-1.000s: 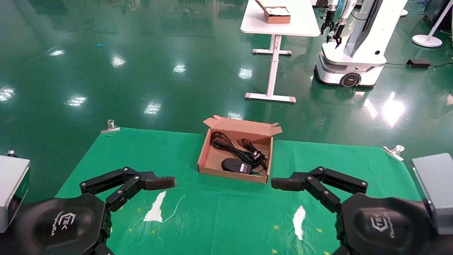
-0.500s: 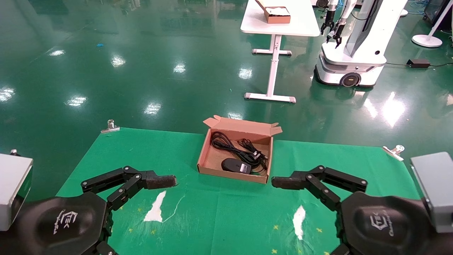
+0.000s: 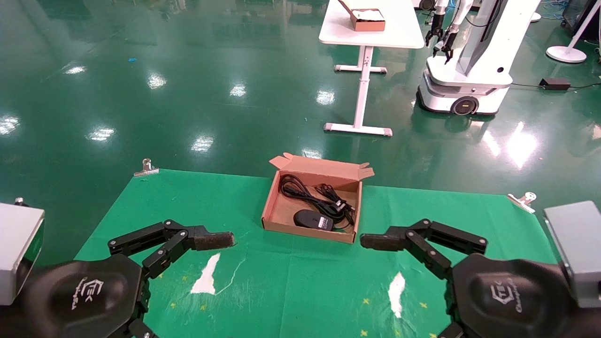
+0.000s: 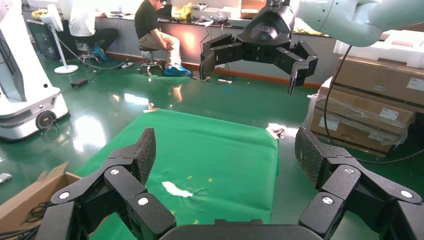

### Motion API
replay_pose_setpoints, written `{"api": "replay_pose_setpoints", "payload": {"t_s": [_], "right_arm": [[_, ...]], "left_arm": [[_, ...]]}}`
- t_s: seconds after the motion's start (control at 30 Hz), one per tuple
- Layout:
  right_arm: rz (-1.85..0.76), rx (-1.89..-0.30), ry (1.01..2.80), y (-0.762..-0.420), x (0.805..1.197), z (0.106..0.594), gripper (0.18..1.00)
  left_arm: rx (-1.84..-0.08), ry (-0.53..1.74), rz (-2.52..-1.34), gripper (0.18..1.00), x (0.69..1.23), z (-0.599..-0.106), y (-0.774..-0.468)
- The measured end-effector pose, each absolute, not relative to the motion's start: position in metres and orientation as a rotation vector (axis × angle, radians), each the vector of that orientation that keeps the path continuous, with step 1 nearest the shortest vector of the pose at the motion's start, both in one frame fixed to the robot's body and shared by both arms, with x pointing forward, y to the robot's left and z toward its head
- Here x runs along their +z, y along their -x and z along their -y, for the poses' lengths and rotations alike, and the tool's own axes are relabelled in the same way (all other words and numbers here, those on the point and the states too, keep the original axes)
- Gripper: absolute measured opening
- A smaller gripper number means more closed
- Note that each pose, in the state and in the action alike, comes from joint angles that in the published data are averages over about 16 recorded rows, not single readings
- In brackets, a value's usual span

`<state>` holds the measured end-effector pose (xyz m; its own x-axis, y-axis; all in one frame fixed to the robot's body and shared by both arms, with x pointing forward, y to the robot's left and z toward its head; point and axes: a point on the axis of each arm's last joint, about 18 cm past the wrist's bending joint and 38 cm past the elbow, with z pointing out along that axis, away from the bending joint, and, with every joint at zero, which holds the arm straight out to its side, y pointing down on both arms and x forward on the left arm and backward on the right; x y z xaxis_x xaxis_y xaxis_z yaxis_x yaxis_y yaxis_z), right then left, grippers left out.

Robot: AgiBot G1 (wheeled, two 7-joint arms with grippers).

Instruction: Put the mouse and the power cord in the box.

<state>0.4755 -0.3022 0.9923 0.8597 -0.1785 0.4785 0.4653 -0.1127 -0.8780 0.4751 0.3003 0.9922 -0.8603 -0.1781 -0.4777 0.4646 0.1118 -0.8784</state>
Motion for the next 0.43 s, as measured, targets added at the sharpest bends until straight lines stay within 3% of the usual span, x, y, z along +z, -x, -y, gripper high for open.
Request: {"api": "replay_pose_setpoints", "payload": {"t_s": [0.43], "right_arm": [[0.23, -0.554, 1.596, -0.4757, 0.9922, 0.3023, 1.001]], "left_arm": [[-1.799, -0.277, -1.924, 1.0, 0.9922, -0.3001, -0.4753]]}}
